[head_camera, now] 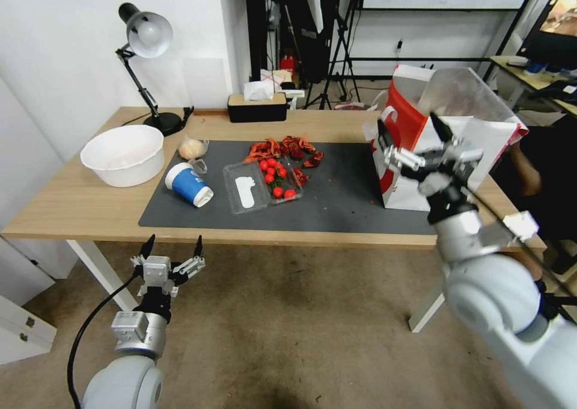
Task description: Pick up the trash from the table and place it into the takeout bag.
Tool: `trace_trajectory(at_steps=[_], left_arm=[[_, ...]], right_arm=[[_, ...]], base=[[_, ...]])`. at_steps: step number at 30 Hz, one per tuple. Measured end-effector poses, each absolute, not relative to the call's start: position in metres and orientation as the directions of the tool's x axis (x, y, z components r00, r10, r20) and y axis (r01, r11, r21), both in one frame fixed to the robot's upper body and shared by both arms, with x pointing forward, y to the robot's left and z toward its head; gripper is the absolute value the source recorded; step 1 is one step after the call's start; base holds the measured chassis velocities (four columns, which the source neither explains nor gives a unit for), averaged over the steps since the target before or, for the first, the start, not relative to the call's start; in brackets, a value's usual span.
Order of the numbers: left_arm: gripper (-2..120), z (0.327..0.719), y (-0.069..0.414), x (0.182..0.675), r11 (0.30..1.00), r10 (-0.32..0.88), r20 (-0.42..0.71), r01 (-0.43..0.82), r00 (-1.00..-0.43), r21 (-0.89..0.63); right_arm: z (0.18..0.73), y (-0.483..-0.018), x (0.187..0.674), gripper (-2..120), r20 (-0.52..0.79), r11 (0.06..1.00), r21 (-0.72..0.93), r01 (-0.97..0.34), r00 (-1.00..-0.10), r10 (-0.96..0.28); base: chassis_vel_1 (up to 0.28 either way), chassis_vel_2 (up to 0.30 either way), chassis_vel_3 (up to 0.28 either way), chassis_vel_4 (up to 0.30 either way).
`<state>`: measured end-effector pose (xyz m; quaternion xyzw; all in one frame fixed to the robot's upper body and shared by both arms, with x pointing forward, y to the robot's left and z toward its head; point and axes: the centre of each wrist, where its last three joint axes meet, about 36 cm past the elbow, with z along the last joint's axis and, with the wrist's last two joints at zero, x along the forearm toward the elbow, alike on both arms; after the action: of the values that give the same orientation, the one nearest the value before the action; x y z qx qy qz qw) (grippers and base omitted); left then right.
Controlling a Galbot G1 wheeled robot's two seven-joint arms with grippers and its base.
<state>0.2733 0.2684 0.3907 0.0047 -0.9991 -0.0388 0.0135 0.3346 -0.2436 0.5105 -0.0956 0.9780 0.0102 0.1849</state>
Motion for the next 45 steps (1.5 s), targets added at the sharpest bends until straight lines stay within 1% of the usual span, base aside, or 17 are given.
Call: trace_trajectory(at_steps=[2,5,8,10,11,14,15,18,28,41,45], left_arm=[[100,0.391,0.269,0.273,0.997,-0.01,0.026,-0.008,-1.0,0.078],[100,0.389,0.269,0.274,0.997,-0.007,0.03,-0.005,-1.0,0.08],[100,0.388,0.27,0.275,0.997,-0.006,0.034,-0.003,-0.999,0.082],[100,0.385,0.271,0.276,0.996,-0.003,0.04,0.001,-0.999,0.088],[100,0.385,0.271,0.276,0.996,-0.003,0.04,0.001,-0.999,0.088],[100,0.383,0.273,0.277,0.996,0.001,0.045,0.005,-0.999,0.092],[100,0.383,0.273,0.277,0.996,0.001,0.045,0.005,-0.999,0.092],[100,0.38,0.274,0.278,0.996,0.003,0.049,0.007,-0.999,0.094],[100,0.377,0.275,0.279,0.996,0.001,0.054,0.006,-0.999,0.094],[100,0.378,0.275,0.278,0.995,-0.004,0.049,0.001,-0.999,0.096],[100,0.384,0.271,0.283,0.997,0.012,0.025,0.014,-1.0,0.073]], right_arm=[[0.501,-0.241,0.327,100,-0.356,0.985,-0.016,-0.17,-0.92,-0.165],[0.475,-0.229,0.302,100,-0.332,0.993,-0.027,-0.112,-0.936,-0.115],[0.464,-0.224,0.291,100,-0.314,0.996,-0.025,-0.081,-0.946,-0.085],[0.446,-0.218,0.272,100,-0.272,0.999,-0.02,-0.025,-0.962,-0.03],[0.446,-0.218,0.272,100,-0.272,0.999,-0.02,-0.025,-0.962,-0.03],[0.419,-0.213,0.252,100,-0.229,1.0,-0.024,0.013,-0.973,0.007],[0.419,-0.213,0.252,100,-0.229,1.0,-0.024,0.013,-0.973,0.007],[0.392,-0.209,0.241,100,-0.191,0.999,-0.02,0.038,-0.981,0.034],[0.357,-0.207,0.236,100,-0.131,0.997,0.004,0.08,-0.988,0.08],[0.346,-0.206,0.238,100,-0.114,0.996,0.022,0.088,-0.989,0.09],[0.346,-0.207,0.239,100,-0.117,0.996,0.024,0.089,-0.989,0.091]], base=[[0.0,0.0,0.0,0.0],[0.0,0.0,0.0,0.0],[0.0,0.0,0.0,0.0],[0.0,0.0,0.0,0.0],[0.0,0.0,0.0,0.0],[0.0,0.0,0.0,0.0],[0.0,0.0,0.0,0.0],[0.0,0.0,0.0,0.0],[0.0,0.0,0.0,0.0],[0.0,0.0,0.0,0.0],[0.0,0.0,0.0,0.0]])
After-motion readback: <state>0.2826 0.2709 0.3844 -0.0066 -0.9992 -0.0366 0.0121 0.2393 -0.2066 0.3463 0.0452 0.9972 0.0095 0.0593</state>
